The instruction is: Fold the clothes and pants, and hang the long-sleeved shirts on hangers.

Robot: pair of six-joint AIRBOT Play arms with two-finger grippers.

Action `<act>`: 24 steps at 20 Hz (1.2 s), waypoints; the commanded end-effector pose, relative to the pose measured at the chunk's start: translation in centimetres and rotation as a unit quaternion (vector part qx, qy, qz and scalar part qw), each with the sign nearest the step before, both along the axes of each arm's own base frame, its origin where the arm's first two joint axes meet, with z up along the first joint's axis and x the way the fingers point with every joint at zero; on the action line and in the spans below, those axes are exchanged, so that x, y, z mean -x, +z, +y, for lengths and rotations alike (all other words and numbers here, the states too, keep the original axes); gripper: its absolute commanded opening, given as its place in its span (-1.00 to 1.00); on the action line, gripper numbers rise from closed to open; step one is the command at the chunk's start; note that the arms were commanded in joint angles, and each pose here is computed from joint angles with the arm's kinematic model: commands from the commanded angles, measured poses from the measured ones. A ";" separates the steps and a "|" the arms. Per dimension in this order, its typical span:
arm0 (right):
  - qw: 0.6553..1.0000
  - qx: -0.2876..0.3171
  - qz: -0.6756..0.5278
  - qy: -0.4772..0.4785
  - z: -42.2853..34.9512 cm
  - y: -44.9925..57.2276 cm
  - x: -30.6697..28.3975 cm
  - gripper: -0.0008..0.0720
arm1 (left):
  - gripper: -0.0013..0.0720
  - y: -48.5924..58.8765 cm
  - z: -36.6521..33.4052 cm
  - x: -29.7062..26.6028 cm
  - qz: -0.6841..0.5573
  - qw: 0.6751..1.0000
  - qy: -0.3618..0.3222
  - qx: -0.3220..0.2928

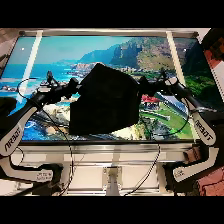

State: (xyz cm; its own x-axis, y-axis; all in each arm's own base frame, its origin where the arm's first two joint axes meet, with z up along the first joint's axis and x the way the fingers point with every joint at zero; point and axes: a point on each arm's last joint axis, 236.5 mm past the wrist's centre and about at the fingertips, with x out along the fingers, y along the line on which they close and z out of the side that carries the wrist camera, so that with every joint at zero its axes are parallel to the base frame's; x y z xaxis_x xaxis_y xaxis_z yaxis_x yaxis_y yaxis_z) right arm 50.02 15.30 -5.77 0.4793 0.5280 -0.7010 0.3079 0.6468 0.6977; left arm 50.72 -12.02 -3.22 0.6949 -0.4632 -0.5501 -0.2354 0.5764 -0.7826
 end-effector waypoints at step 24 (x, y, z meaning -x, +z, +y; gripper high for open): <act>0.981 -0.019 -0.048 0.187 2.9 10.3 9.2 -0.90 | -0.95 4.3 5.6 16.6 0.018 0.995 -0.027 -0.096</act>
